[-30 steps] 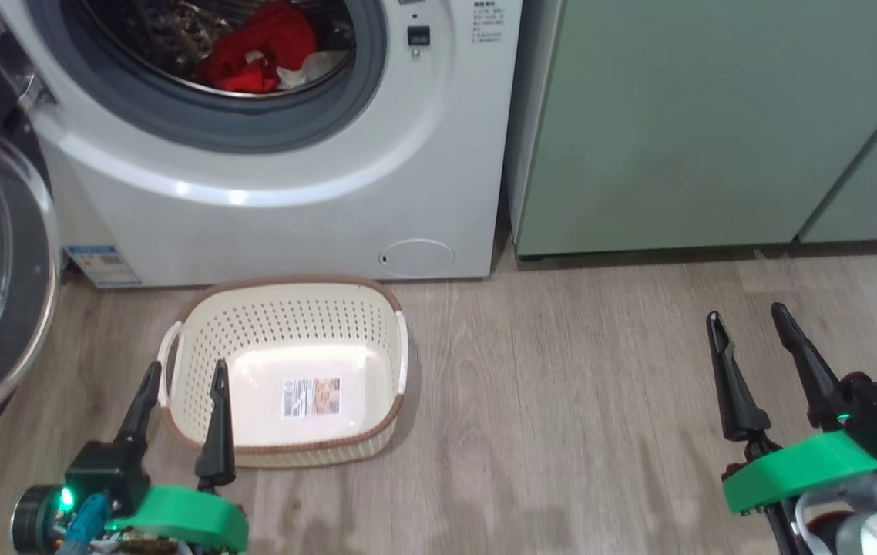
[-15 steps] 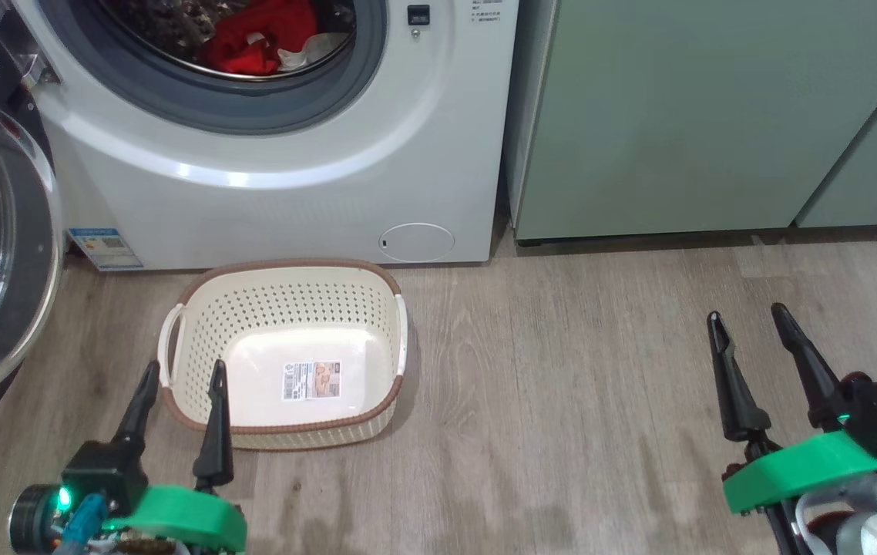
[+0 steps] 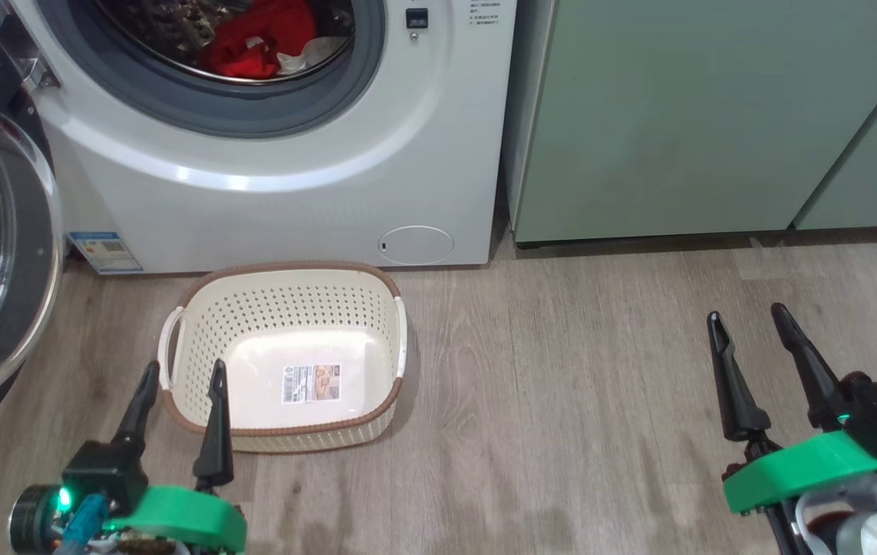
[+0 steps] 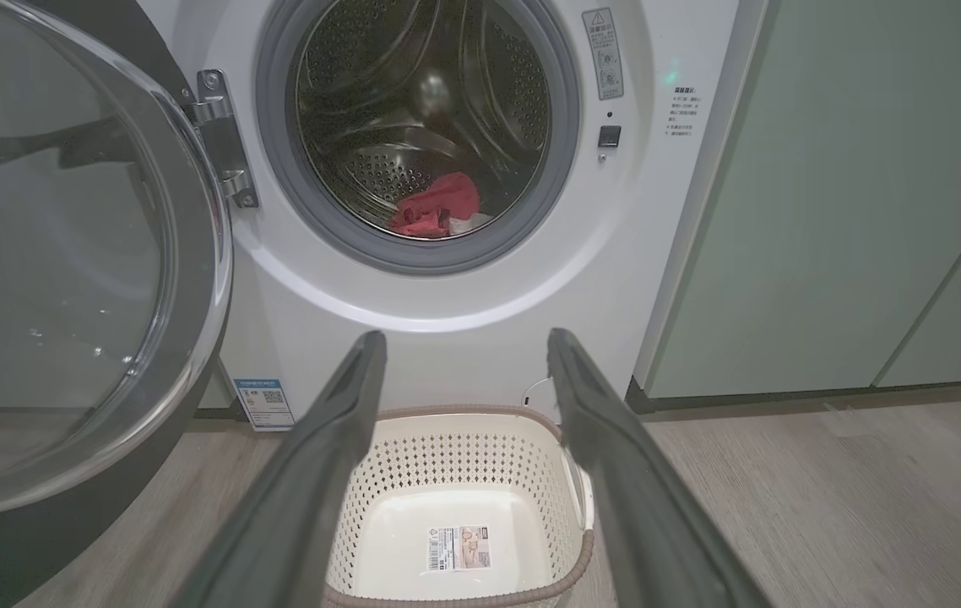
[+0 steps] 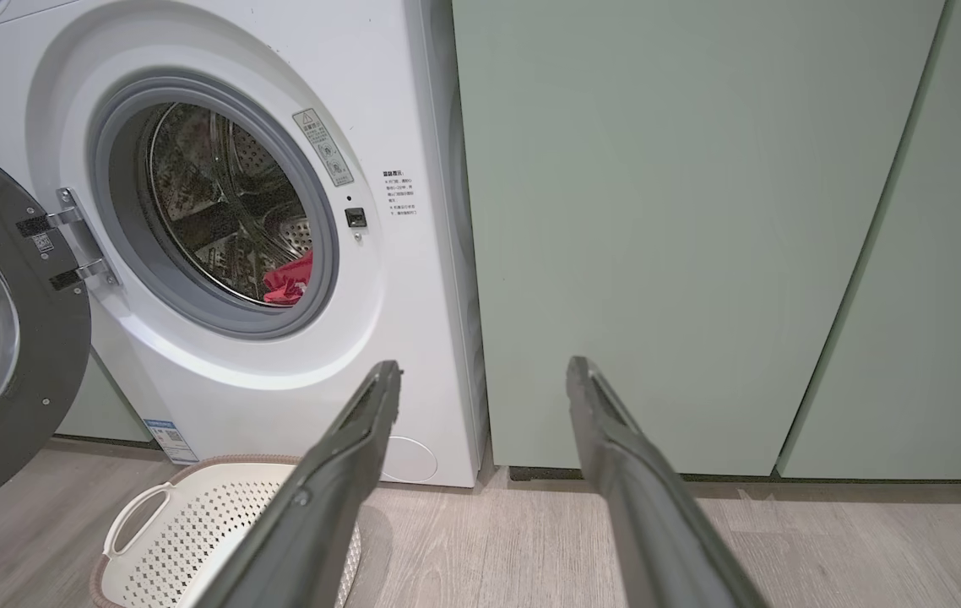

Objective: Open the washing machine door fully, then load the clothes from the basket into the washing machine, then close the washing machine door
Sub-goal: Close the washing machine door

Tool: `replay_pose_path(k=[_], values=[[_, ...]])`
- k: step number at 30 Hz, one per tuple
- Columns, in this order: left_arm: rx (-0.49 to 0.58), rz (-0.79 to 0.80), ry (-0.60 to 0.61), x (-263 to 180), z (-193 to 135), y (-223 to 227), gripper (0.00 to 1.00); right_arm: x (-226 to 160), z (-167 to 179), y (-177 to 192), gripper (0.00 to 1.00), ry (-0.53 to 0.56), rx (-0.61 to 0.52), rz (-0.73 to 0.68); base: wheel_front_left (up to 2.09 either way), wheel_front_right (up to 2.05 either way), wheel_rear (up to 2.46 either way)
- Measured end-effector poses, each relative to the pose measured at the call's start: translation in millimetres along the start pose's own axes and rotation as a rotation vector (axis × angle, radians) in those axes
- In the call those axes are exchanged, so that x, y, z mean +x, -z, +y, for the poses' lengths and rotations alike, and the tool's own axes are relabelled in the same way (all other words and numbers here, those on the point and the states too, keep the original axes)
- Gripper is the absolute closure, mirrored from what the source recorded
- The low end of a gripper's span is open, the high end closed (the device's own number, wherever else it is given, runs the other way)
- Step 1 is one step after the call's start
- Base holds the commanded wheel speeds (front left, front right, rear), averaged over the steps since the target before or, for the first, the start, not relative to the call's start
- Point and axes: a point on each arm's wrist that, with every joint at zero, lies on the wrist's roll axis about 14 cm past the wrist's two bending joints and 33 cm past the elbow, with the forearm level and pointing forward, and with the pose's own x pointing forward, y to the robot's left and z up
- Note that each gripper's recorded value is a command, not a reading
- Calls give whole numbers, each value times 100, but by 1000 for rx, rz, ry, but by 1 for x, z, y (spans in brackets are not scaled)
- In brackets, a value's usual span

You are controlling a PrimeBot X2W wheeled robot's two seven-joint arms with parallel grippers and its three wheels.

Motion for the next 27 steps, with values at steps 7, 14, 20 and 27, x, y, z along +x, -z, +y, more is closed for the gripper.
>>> replay_pose_path(k=[7,14,20,27], values=[[1,5,-5,-1,1,2,0,1,2,1,0,-5,0,2,0,0,0],[1,3,-27,-6,7,0,0,6,8,0,0,-27,1,-1,0,0,0],[6,-22,-103,-12,28,-8,0,21,37,4,0,-115,13,6,0,0,0],[10,-53,-267,-42,71,-21,0,40,80,12,0,-244,27,23,0,0,0]])
